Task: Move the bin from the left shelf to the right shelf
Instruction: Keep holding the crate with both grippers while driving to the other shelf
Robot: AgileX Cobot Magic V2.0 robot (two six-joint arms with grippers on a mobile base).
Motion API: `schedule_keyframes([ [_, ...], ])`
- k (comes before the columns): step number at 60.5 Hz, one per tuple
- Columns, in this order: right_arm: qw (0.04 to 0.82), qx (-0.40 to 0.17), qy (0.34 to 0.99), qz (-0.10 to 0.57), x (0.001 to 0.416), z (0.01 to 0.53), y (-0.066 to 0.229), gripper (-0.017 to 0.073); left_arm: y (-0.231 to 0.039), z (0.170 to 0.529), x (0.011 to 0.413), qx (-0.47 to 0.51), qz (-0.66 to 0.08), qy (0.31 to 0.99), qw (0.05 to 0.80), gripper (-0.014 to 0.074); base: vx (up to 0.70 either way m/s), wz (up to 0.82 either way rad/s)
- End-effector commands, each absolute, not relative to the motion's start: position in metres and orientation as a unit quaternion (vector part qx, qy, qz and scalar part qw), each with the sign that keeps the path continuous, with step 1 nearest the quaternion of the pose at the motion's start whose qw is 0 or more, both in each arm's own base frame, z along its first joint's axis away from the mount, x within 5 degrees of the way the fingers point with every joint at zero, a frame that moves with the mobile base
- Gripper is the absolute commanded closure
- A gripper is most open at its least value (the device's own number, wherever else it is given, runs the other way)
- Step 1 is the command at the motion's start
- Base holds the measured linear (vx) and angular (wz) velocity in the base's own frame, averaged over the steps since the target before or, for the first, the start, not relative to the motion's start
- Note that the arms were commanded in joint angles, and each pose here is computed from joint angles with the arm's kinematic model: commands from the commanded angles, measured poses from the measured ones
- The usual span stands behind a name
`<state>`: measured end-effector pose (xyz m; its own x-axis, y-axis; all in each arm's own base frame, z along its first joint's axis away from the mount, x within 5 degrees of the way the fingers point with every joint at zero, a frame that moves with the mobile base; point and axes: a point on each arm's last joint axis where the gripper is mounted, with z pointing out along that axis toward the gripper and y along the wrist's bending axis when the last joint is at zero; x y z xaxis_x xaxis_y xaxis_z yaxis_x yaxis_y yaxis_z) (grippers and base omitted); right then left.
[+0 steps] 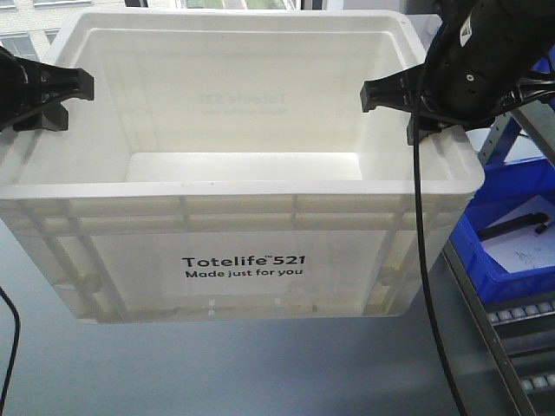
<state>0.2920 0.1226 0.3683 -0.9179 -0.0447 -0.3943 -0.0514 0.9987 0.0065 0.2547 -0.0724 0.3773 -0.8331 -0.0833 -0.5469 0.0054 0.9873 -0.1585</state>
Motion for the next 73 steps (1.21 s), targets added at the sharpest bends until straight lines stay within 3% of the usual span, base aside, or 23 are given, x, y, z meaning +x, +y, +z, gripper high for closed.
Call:
schedule_keyframes([
  [1,0.270,-0.021,0.963,0.007,0.2867,0.3968,0.1143,0.0567,-0.0748,0.4071,0.2494,-0.010,-0.112,0.923,0.368,0.0502,0.28,0.22],
  [73,0.270,-0.021,0.963,0.007,0.2867,0.3968,0.1143,0.0567,-0.0748,0.4071,0.2494,-0.010,-0.112,0.923,0.368,0.0502,0.18,0.38],
])
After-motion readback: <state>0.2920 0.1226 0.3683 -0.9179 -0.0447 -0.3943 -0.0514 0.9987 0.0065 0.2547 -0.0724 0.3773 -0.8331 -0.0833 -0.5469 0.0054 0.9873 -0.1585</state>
